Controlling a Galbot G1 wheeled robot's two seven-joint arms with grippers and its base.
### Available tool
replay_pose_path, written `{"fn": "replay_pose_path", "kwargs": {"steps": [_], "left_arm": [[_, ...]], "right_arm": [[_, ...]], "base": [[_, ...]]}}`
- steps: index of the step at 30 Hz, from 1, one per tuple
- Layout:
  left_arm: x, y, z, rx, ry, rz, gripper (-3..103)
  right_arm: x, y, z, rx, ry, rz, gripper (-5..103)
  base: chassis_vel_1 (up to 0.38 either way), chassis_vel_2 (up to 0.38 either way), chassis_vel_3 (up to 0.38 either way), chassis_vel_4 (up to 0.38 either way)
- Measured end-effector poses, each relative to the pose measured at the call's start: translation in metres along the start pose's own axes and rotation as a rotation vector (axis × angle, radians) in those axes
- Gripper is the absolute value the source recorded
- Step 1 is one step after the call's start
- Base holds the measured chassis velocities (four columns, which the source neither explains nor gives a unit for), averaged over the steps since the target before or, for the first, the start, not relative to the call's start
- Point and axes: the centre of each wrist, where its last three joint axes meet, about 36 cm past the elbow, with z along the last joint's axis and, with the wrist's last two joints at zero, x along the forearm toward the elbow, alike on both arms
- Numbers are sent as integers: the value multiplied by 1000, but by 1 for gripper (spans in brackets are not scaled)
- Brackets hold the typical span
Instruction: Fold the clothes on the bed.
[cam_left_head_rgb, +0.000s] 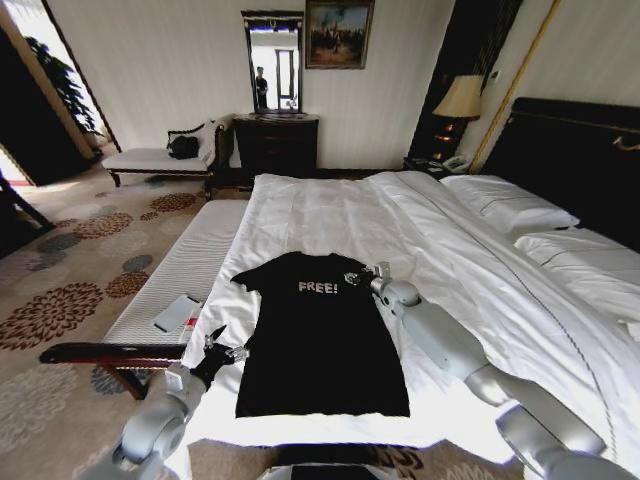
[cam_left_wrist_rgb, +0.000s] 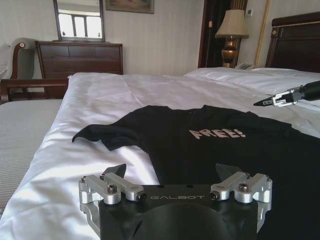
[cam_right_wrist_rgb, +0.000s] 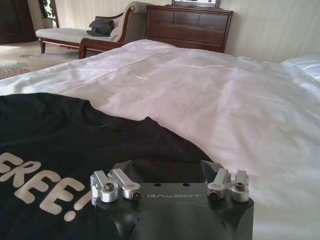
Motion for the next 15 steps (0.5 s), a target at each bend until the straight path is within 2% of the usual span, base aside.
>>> {"fn": "replay_pose_path", "kwargs": {"steps": [1, 2, 4, 6, 8, 12, 15], "left_arm": [[0, -1, 0, 0, 1, 3, 100], [0, -2, 1, 0, 3, 5, 100], [0, -2, 1, 0, 4, 6, 100], [-1, -3, 1, -1, 5, 11, 100], [-1, -4, 1, -2, 5, 13, 100], [-2, -6, -2, -5, 7, 26, 100], [-1, -7, -2, -10, 13, 33, 100]], "right_arm": [[10, -4, 5, -2, -4, 8, 79], [21, -4, 11, -6, -9, 11, 90], [26, -3, 16, -4, -12, 13, 90], [39, 4, 31, 7, -20, 14, 98], [42, 6, 35, 4, -21, 12, 100], [56, 18, 52, -31, -11, -16, 103], [68, 26, 67, -196, 30, -43, 91]], "base": [[0, 0, 0, 0], [0, 0, 0, 0], [0, 0, 0, 0], [0, 0, 0, 0], [0, 0, 0, 0], [0, 0, 0, 0], [0, 0, 0, 0]]}}
